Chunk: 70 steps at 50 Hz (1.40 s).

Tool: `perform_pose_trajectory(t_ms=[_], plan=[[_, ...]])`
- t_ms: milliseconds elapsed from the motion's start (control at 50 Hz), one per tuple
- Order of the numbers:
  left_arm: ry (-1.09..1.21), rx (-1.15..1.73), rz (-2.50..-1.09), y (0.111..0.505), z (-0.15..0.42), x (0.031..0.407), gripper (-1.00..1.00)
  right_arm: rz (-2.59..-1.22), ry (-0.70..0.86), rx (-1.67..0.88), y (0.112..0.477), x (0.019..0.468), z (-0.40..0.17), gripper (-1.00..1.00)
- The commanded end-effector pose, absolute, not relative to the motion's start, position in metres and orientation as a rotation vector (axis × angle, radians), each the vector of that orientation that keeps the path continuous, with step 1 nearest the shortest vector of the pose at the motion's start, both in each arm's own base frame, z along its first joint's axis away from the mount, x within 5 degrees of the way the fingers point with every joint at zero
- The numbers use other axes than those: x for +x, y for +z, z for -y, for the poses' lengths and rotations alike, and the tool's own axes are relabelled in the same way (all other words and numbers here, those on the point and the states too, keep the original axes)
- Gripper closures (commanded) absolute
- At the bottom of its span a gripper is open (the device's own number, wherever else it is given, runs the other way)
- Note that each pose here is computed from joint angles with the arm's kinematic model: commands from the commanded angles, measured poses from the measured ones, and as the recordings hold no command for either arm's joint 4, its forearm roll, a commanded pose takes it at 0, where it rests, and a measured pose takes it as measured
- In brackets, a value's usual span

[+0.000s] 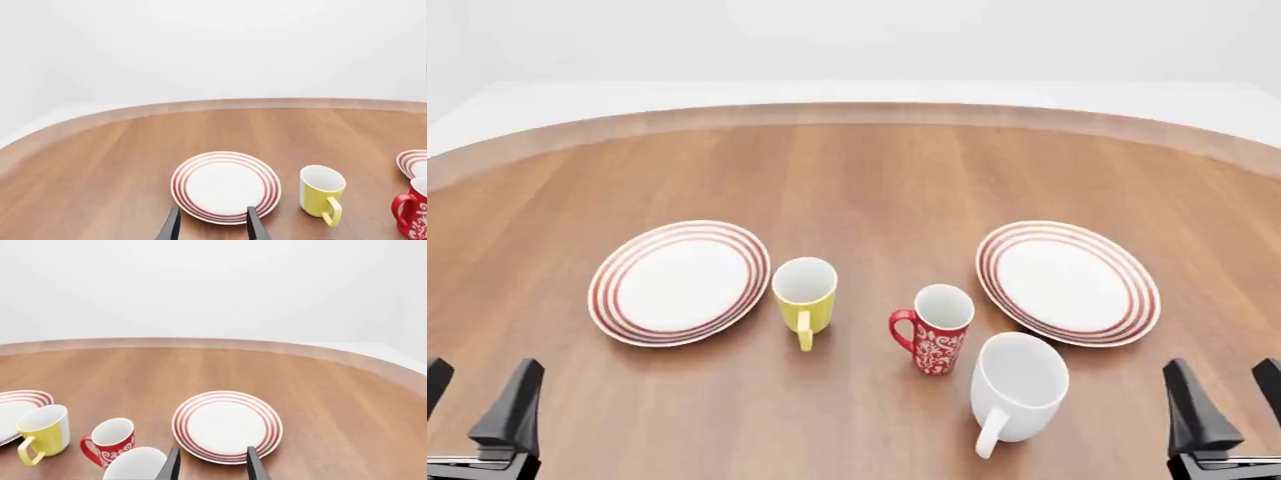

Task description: Put the red mug on the left plate.

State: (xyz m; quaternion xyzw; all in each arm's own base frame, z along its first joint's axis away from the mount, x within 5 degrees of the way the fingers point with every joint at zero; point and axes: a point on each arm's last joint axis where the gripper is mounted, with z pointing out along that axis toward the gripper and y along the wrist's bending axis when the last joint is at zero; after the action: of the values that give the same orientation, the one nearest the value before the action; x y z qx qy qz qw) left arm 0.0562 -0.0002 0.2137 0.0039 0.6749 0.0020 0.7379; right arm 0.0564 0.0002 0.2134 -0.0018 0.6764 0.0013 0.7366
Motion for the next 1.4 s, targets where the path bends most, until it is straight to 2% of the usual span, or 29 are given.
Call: perform_pose_trajectory(t_ms=[20, 340, 580, 680, 1040, 1400], plan=[[0.016, 0.033, -1.475, 0.215, 0.001, 0.056, -1.0, -1.49, 0.01, -0.014, 0.213, 0.057, -0.001, -1.0], [0.019, 0.04, -1.48, 0.214, 0.001, 0.056, -1.0, -1.489, 0.009, -0.024, 0.213, 0.057, -0.001, -1.0], [0.018, 0.159, -1.479, 0.216, 0.006, 0.059, -1.0, -1.478, 0.004, -0.038, 0.214, 0.056, -0.002, -1.0], [-0.014, 0.171, -1.507, 0.219, 0.009, 0.07, -1.0, -1.477, -0.006, -0.015, 0.214, 0.056, 0.0, -1.0], [-0.041, 0.284, -1.473, 0.257, 0.023, 0.103, -1.0, -1.483, -0.002, -0.02, 0.214, 0.057, -0.001, -1.0], [-0.052, 0.44, -1.478, 0.271, 0.048, 0.143, -1.0, -1.487, -0.006, -0.025, 0.214, 0.057, -0.001, -1.0]])
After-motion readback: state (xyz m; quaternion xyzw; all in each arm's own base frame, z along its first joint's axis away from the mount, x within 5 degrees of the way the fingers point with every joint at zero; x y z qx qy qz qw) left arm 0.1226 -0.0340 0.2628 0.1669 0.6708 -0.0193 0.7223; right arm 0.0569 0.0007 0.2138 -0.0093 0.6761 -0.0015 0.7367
